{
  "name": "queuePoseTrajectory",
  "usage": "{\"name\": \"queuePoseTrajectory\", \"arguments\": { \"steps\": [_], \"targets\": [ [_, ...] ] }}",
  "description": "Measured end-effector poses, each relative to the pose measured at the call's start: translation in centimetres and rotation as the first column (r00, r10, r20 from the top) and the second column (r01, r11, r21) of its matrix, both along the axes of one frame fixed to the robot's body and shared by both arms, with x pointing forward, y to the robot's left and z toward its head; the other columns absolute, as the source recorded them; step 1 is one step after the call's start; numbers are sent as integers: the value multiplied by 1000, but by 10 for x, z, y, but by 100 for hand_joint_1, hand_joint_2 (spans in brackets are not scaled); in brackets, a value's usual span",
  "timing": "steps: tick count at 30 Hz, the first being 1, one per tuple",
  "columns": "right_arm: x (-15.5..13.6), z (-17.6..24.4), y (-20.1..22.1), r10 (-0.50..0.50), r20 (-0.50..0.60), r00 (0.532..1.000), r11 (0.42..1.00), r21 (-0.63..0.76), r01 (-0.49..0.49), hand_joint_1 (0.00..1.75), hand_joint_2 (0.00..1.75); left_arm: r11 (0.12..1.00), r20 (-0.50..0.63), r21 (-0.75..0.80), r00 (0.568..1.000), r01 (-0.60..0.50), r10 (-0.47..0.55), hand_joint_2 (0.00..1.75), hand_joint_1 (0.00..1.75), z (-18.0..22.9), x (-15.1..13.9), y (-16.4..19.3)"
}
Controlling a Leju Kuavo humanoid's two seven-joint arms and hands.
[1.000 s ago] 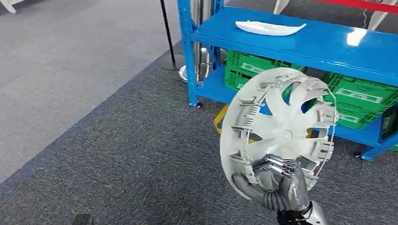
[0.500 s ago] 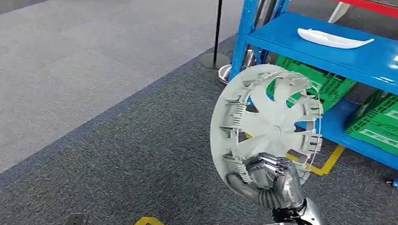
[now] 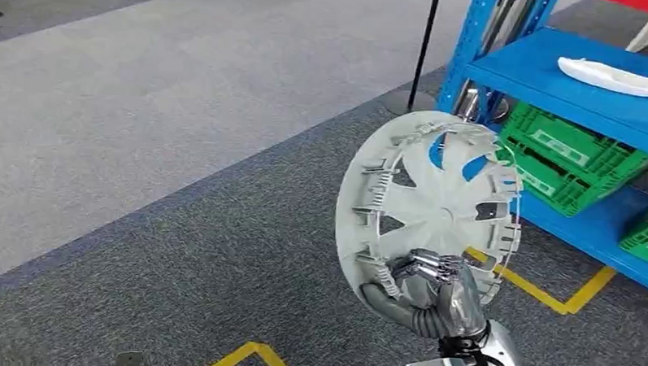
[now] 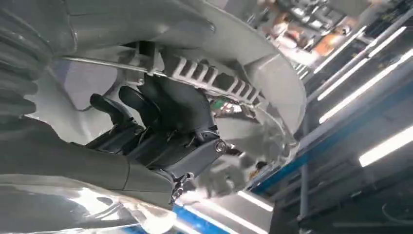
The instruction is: Take the parts from the cabinet and place them on the table.
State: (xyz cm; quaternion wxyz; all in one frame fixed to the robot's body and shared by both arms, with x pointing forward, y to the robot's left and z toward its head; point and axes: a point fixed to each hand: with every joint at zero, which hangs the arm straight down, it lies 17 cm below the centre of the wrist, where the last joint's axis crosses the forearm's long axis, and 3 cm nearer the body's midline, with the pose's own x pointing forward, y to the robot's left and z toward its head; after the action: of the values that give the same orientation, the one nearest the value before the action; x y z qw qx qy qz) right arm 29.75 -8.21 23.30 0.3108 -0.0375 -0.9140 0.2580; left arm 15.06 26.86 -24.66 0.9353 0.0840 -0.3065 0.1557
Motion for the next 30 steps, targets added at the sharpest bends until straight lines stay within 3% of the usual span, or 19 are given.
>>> {"name": "queuePoseTrajectory", "arguments": {
  "steps": [30],
  "targets": [
    [4, -3, 5, 12, -12, 1000, 1000, -12, -12, 175, 175, 1000, 15, -4, 1000, 16, -16, 0, 0, 2, 5, -5]
  ]
}}
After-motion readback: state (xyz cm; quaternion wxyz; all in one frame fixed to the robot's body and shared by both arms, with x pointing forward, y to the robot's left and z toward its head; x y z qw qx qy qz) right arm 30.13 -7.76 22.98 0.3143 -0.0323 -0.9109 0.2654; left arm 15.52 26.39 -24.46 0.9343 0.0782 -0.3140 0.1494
